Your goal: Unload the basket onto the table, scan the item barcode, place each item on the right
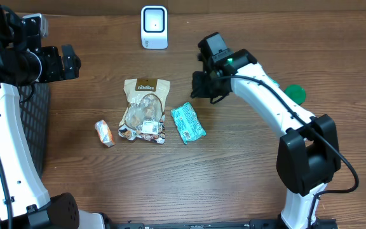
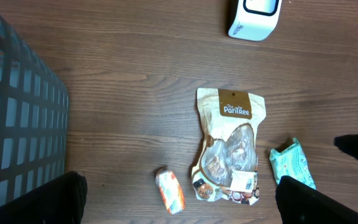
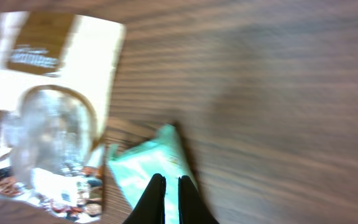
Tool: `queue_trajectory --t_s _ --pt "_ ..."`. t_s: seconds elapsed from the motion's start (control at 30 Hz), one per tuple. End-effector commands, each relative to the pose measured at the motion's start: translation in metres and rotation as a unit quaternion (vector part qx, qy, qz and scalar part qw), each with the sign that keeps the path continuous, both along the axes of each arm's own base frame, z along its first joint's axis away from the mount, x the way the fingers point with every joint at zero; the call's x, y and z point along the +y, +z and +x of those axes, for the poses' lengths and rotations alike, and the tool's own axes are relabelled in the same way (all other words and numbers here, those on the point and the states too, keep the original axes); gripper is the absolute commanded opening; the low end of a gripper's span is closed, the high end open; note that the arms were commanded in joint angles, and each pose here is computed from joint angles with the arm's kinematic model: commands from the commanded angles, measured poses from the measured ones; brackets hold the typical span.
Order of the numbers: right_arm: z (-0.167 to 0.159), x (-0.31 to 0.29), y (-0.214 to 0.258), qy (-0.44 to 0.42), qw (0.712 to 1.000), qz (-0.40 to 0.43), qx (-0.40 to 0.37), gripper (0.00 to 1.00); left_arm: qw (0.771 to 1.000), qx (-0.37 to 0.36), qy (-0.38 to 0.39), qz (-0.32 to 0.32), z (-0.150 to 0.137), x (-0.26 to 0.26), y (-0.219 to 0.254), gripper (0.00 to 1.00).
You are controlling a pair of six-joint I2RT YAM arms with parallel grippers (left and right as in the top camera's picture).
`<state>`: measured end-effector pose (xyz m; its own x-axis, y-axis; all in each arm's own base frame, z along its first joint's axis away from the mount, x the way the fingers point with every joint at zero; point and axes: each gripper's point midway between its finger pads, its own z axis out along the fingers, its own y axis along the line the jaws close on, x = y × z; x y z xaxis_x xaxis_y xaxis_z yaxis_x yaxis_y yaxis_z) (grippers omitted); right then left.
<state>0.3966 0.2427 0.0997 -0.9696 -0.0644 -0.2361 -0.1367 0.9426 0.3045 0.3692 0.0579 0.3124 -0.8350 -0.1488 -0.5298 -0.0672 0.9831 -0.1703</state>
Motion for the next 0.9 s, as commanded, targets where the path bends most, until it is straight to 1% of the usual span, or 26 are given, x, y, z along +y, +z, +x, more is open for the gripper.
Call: queue_trajectory --t_s 0.0,0.17,0.3,0.47,0.53,0.67,0.87 --pt "-0.013 0.037 -0.002 0.065 0.997 0.025 -0.013 0.06 1.0 -0.006 -0.012 0.003 0.002 -0.003 0.003 1.0" --pt "-0.036 0.07 -0.035 0.122 0.993 0.009 0.002 0.06 1.0 -0.006 -0.012 0.003 0.002 -0.003 0.003 1.0" --pt "-0.055 0.084 -0.059 0.165 0.986 -0.009 0.019 0.06 1.0 -0.006 -0.012 0.003 0.002 -0.003 0.003 1.0" --pt "-0.057 0.082 -0.074 0.165 0.985 -0.031 0.024 0.06 1.0 -0.006 -0.012 0.003 0.002 -0.003 0.003 1.0" --pt "-0.049 0.073 -0.076 0.149 0.987 -0.052 0.015 0.06 1.0 -0.006 -0.012 0.003 0.002 -0.003 0.003 1.0" --pt "-0.022 0.041 -0.078 0.065 0.993 -0.102 -0.004 0.06 1.0 -0.006 -0.012 0.003 0.002 -0.003 0.003 1.0" --pt "-0.001 0.007 -0.079 -0.008 0.995 -0.095 0.013 0.05 1.0 -0.006 -0.012 0.003 0.002 -0.003 0.003 1.0"
